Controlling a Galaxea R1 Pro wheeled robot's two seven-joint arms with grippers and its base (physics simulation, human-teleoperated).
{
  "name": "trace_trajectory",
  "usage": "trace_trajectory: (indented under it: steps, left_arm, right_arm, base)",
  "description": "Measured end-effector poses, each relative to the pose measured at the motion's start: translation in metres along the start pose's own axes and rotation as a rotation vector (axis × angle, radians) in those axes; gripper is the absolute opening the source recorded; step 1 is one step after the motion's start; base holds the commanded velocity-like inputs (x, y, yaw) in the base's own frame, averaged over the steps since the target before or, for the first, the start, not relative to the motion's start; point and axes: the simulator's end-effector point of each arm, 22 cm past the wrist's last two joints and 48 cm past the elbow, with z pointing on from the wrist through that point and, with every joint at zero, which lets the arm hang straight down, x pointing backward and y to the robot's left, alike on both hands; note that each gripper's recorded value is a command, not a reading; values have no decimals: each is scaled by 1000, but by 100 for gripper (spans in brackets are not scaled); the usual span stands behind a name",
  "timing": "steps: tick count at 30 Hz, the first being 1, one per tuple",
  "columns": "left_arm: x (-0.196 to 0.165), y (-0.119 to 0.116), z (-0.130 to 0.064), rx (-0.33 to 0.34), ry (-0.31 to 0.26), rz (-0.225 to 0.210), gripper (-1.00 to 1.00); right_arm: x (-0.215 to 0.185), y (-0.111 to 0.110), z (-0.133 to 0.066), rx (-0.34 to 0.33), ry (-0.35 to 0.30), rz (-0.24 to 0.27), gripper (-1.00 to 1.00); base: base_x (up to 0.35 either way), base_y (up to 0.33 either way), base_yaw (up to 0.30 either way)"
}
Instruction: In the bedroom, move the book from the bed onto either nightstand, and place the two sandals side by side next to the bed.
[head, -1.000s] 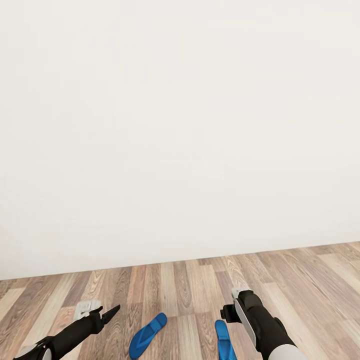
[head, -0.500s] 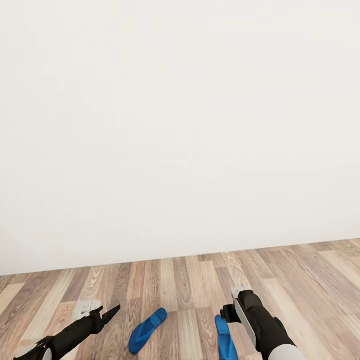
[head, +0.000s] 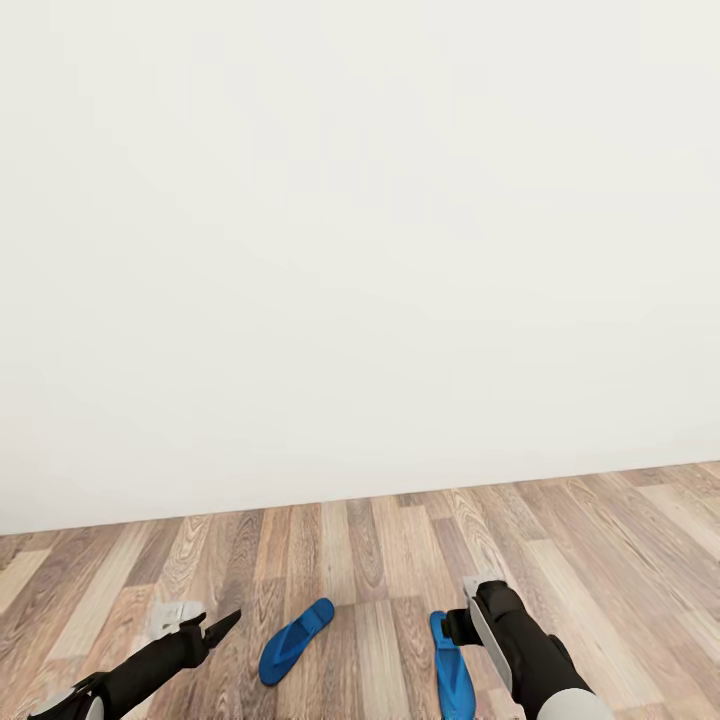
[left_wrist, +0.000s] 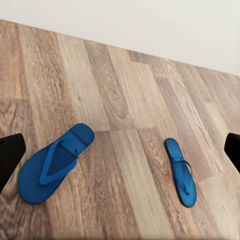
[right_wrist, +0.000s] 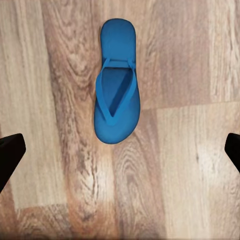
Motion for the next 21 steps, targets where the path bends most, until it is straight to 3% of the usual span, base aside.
trace_trajectory:
  steps: [21]
  left_arm:
    - [36,18,10,-26,72,-40,100]
  right_arm:
    - [30,3,33,-5,85,-4,100]
  base:
    - [0,0,0]
